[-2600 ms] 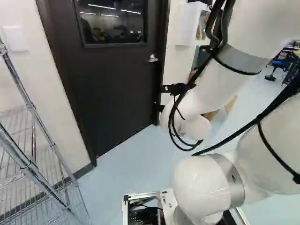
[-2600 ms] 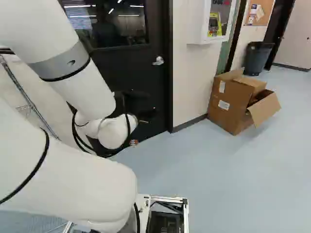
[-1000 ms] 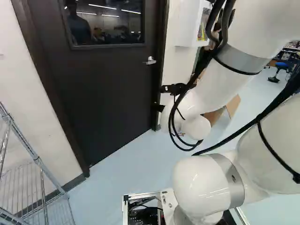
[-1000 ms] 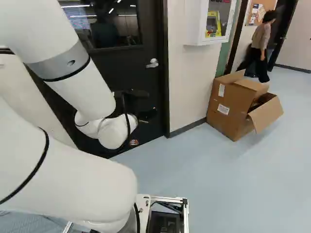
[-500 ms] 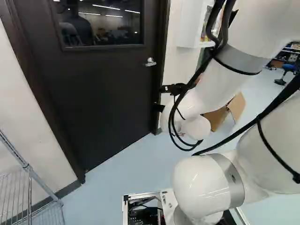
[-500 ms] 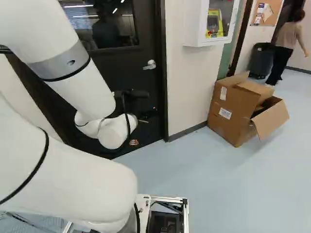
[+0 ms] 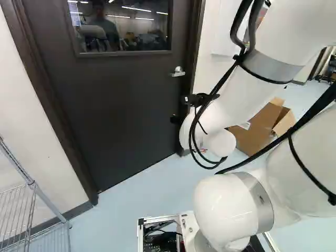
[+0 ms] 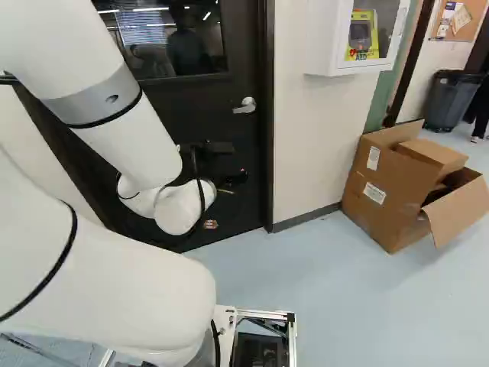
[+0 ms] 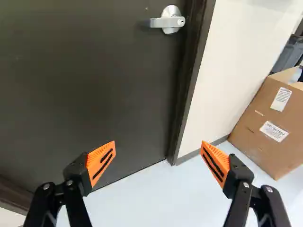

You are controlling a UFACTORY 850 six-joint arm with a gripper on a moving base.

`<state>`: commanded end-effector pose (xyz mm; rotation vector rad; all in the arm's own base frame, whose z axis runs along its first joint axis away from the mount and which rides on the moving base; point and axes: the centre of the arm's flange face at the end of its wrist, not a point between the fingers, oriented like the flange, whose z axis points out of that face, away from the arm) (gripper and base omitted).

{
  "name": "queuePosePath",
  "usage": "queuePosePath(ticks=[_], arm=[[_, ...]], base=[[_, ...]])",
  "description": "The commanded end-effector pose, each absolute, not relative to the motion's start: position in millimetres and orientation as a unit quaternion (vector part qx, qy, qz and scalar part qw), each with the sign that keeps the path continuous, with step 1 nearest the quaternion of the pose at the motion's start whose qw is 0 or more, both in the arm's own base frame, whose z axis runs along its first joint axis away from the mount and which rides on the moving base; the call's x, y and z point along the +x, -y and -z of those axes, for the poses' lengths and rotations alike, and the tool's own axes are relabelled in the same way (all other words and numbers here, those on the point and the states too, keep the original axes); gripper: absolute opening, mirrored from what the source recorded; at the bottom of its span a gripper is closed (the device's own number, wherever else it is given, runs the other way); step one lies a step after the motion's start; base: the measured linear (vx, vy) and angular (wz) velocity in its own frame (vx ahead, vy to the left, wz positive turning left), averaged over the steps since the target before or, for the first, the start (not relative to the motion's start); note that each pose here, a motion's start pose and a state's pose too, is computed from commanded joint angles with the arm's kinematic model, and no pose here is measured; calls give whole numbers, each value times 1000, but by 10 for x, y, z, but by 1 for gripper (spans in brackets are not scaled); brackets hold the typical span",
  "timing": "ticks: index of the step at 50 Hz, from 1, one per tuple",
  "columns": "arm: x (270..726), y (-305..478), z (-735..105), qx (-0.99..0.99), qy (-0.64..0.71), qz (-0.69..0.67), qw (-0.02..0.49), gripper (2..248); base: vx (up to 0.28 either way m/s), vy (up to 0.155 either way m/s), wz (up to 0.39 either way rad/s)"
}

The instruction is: Open the door and move inside

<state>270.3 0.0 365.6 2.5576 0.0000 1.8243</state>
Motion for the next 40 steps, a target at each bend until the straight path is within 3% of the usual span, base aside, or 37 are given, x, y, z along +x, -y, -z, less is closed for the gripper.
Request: queuePosePath(ticks=[23,40], arm=[[2703,0,-3656,814,0,-581,0,247],[2703,0,-3656,814,0,-581,0,247]], base=[[146,-51,227],[137,-76,12]])
